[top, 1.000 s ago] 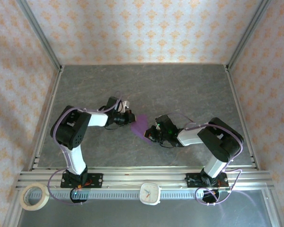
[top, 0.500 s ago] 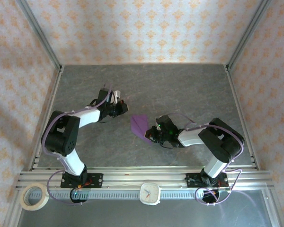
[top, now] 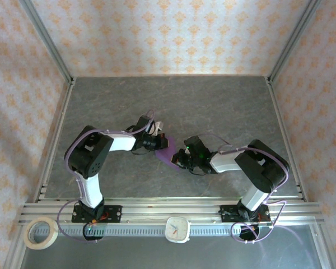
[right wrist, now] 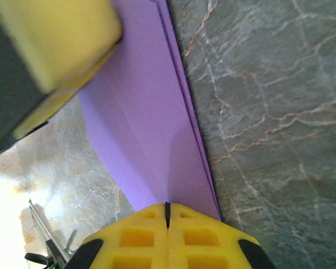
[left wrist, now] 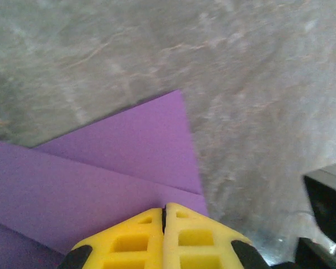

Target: Fold a paper plane with a square sheet of paper (pick it up from the middle)

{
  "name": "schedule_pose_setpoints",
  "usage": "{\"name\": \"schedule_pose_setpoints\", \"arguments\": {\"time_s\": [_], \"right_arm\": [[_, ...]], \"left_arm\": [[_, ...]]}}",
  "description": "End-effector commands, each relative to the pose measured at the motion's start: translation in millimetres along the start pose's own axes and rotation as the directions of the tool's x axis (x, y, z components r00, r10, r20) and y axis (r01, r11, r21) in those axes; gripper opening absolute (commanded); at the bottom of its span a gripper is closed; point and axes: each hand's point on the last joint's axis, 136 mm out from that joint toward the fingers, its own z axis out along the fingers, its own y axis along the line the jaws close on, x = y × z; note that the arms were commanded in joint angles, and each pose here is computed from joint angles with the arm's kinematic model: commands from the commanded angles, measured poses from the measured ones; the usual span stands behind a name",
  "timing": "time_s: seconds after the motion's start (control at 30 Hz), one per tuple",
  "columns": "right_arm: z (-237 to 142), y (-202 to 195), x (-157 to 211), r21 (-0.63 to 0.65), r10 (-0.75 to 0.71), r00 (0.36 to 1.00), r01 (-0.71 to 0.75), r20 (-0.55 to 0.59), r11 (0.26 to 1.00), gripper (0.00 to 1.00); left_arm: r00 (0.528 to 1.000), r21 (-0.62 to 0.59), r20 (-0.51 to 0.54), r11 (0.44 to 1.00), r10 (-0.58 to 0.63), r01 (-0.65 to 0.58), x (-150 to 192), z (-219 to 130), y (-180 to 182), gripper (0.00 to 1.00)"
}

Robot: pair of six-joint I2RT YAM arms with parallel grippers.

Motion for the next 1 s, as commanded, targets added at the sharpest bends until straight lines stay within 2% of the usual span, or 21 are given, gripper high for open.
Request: {"name": "schedule_pose_setpoints", "arguments": {"time_s": [0.0, 0.2, 0.33, 0.4, 0.53, 0.77, 0.97], "right_arm": [[1, -34, 13, 0.134, 0.025, 0.999, -0.018, -0.045, 0.991, 0.00], [-7, -4, 6, 0.047, 0.008, 1.000, -0.007, -0.026, 0.999, 0.00], [-22, 11, 3, 0.002, 0.009, 1.000, -0.009, 0.006, 1.000, 0.17], [-31, 15, 4, -0.019, 0.030, 0.999, -0.030, 0.021, 0.999, 0.22], [-40, 10, 12, -0.045, 0.105, 0.994, -0.104, 0.018, 0.994, 0.29], [-43, -12, 25, 0.020, 0.152, 0.988, -0.152, 0.003, 0.988, 0.31], [-42, -17, 30, 0.025, 0.177, 0.984, -0.176, -0.014, 0.984, 0.35]], "left_arm": [[1.000, -0.042, 0.006, 0.999, 0.016, -0.016, -7, 5, 9, 0.04], [1.000, -0.081, -0.022, 0.997, -0.009, 0.007, 5, 15, 28, 0.03], [1.000, -0.096, -0.026, 0.995, -0.016, 0.013, 11, 17, 36, 0.02], [0.999, -0.098, -0.032, 0.995, -0.019, 0.016, 14, 18, 38, 0.02], [0.999, -0.095, -0.034, 0.995, -0.023, 0.020, 16, 18, 39, 0.02], [0.999, -0.090, -0.036, 0.995, -0.032, 0.029, 18, 16, 38, 0.01], [0.998, -0.087, -0.042, 0.996, -0.037, 0.034, 18, 16, 38, 0.01]]}}
